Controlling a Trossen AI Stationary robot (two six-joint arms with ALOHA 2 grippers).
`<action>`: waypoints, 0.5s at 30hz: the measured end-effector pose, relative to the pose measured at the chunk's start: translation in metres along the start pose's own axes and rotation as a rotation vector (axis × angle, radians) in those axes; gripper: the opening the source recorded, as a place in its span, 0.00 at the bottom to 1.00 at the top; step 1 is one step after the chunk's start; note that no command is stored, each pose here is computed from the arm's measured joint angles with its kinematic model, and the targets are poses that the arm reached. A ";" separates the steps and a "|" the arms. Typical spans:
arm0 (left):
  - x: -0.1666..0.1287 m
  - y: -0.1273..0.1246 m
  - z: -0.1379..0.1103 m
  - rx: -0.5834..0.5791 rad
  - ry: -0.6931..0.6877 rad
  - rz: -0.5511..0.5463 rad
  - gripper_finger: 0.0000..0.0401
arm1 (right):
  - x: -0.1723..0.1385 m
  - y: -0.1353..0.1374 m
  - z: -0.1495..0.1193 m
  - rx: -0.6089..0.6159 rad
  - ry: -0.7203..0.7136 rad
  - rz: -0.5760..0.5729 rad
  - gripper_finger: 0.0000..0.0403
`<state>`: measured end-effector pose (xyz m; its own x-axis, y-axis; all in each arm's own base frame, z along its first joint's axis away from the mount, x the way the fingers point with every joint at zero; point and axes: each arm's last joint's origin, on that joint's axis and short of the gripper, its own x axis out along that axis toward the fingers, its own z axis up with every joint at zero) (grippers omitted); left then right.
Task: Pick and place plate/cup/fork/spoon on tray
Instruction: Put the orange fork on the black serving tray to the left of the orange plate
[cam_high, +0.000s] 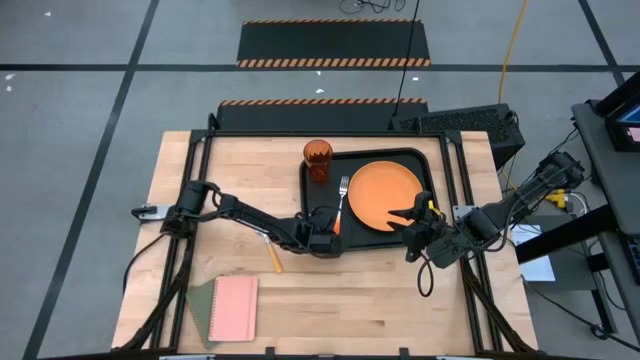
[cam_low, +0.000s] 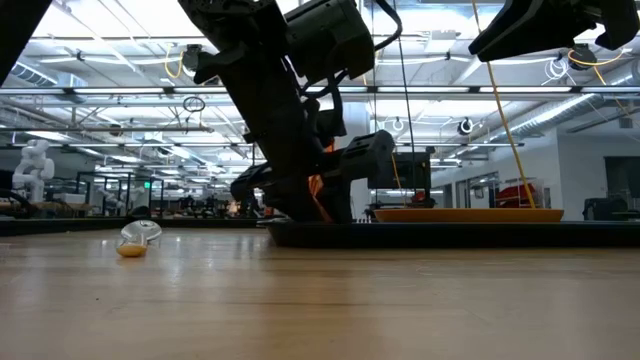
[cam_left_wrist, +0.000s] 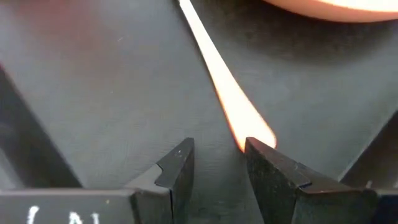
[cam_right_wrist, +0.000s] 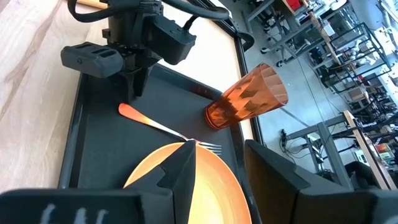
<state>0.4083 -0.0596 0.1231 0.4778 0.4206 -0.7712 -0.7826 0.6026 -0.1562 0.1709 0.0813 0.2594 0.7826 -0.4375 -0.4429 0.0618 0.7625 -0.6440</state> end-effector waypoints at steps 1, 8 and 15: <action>0.000 0.000 0.000 0.004 -0.001 -0.002 0.36 | 0.000 0.000 0.000 0.002 0.000 0.000 0.32; 0.002 0.002 0.002 0.035 0.022 -0.005 0.36 | 0.000 0.000 0.000 0.034 0.000 0.000 0.32; 0.004 0.013 0.004 0.082 0.070 0.073 0.36 | 0.000 0.004 -0.003 0.144 0.020 0.132 0.32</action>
<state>0.4018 -0.0470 0.1203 0.3897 0.4185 -0.8204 -0.7776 0.6267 -0.0496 0.1694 0.0833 0.2550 0.7773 -0.3379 -0.5307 0.0491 0.8735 -0.4843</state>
